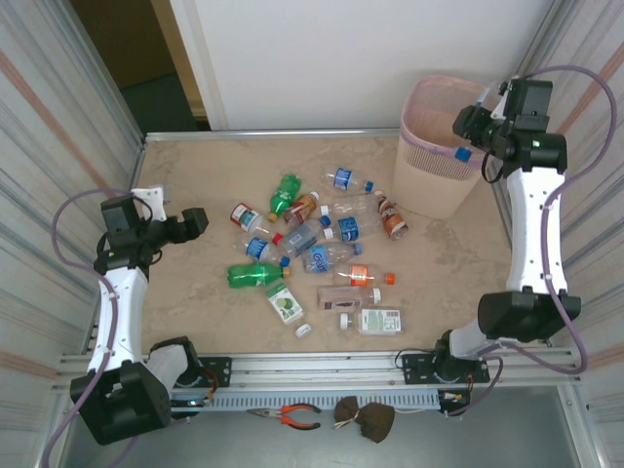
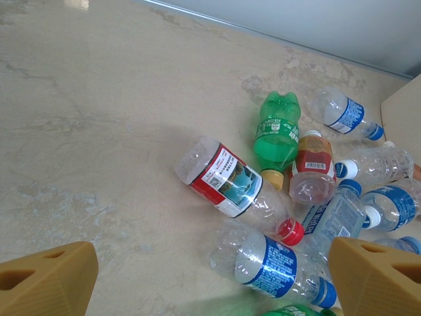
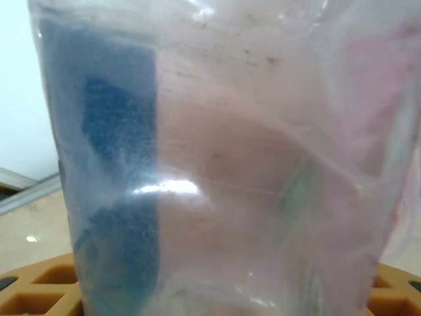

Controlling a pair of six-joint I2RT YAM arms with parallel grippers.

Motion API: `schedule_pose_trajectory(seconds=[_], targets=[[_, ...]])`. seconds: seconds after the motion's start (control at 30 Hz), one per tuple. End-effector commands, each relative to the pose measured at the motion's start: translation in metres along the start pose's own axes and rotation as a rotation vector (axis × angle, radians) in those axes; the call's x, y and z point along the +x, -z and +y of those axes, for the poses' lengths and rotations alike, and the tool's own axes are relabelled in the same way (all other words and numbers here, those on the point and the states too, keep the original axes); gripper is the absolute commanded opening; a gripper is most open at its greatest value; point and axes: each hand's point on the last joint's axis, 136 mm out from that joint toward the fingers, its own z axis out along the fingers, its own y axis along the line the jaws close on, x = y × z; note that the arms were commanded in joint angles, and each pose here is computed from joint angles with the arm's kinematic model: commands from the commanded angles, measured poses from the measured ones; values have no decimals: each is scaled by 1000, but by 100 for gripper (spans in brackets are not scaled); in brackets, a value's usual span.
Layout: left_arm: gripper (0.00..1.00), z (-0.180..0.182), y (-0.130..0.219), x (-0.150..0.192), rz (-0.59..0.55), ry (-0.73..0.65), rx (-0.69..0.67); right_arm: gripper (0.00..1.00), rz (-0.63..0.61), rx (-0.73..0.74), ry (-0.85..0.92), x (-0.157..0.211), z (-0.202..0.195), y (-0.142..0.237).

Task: Put the plastic bottles in the bin

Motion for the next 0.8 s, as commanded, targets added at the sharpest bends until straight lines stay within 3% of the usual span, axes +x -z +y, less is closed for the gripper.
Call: schedule_pose_trajectory(seconds=[0.0, 0.23, 0.43, 0.77], targets=[[91, -3, -1, 0, -6, -3, 23, 59, -106, -104, 38, -36, 24, -2], [91, -2, -1, 3, -1, -1, 17, 59, -142, -131, 45, -59, 30, -43], [91, -1, -2, 2, 0, -3, 13, 57, -98, -154, 43, -60, 33, -87], [91, 0, -2, 3, 4, -3, 7, 56, 66, -192, 70, -15, 48, -142]])
